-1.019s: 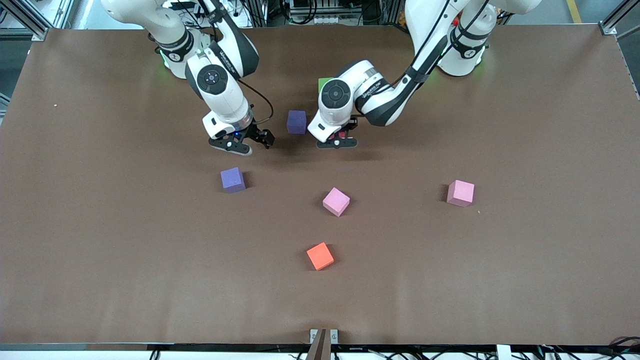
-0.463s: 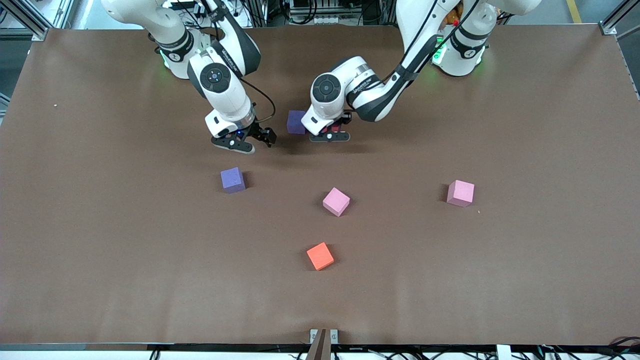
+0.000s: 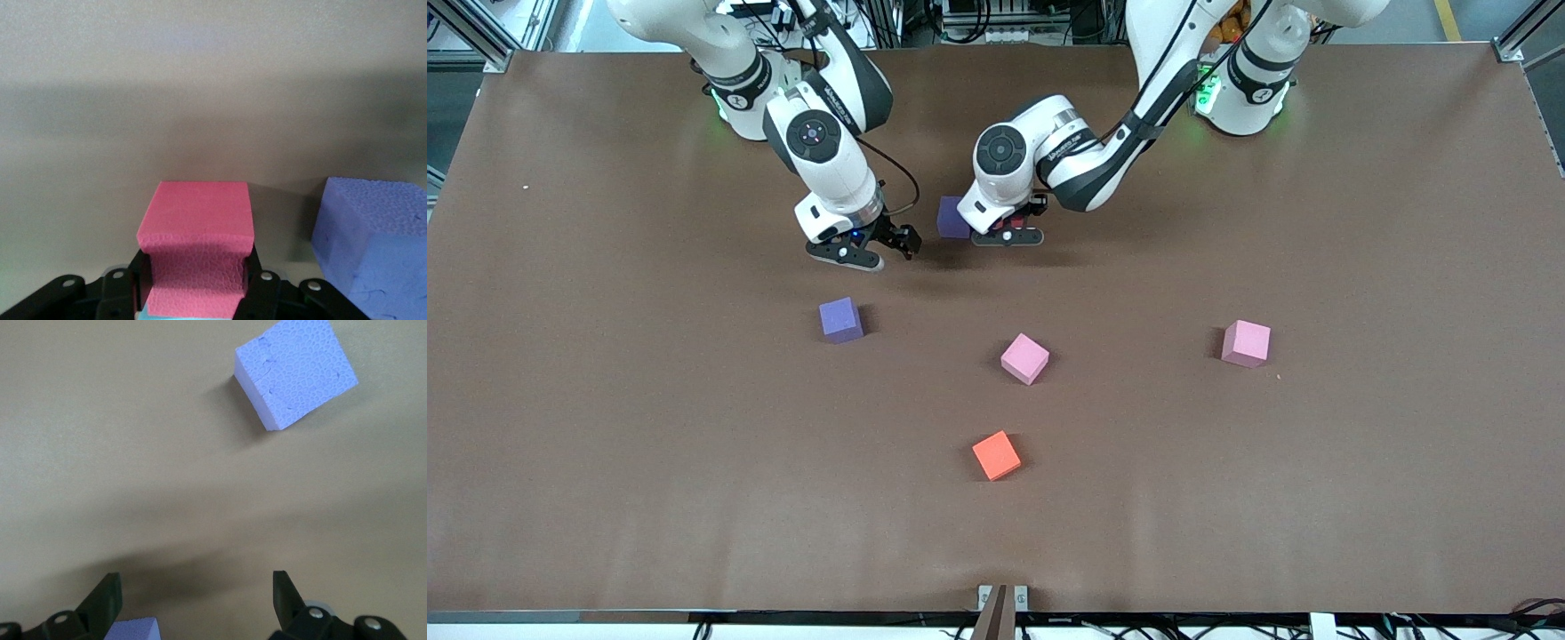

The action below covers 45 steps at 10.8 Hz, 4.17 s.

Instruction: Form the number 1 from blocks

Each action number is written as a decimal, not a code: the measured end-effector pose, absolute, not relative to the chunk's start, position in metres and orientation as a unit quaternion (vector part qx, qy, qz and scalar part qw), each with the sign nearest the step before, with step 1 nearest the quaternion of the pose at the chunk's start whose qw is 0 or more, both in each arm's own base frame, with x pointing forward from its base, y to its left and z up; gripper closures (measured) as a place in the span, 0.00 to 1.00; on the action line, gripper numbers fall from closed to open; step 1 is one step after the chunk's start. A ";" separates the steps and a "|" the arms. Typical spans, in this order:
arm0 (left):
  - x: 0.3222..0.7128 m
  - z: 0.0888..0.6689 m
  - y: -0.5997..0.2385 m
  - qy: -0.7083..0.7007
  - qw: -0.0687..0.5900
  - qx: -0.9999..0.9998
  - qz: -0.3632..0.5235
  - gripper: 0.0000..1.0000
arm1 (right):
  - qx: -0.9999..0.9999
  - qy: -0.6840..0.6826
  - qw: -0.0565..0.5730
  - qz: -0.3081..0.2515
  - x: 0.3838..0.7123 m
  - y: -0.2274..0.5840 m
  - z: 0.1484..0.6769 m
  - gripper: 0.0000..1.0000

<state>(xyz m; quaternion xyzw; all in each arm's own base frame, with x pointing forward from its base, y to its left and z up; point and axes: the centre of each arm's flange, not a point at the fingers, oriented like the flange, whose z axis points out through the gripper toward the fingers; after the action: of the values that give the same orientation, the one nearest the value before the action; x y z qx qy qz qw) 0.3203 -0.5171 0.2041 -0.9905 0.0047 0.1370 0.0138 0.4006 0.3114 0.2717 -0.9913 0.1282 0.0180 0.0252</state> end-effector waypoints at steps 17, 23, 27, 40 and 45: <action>0.432 0.279 -0.461 -0.082 -0.021 -0.995 0.061 0.00 | -0.995 0.095 0.032 0.007 0.382 0.341 0.266 0.00; 0.551 0.330 -0.307 -0.096 -0.031 -0.995 0.009 0.00 | -0.999 0.030 0.021 0.008 0.349 0.404 0.241 0.00; 0.566 0.302 -0.257 -0.088 0.007 -0.996 0.013 0.00 | -1.000 0.014 0.016 0.009 0.336 0.415 0.227 0.00; 0.618 0.318 -0.153 0.036 -0.008 -0.999 -0.004 0.00 | -1.000 -0.004 0.000 0.020 0.307 0.431 0.208 0.43; 0.590 0.352 -0.293 -0.120 -0.038 -0.992 -0.027 0.00 | -0.999 0.018 0.039 -0.013 0.332 0.434 0.226 0.46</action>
<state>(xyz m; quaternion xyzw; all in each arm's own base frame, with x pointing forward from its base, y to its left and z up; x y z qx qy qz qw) 0.5900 -0.2927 0.3516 -0.9917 -0.1199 -0.0274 -0.0377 0.3318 0.4340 0.2263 -0.9990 0.0185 -0.0127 0.0386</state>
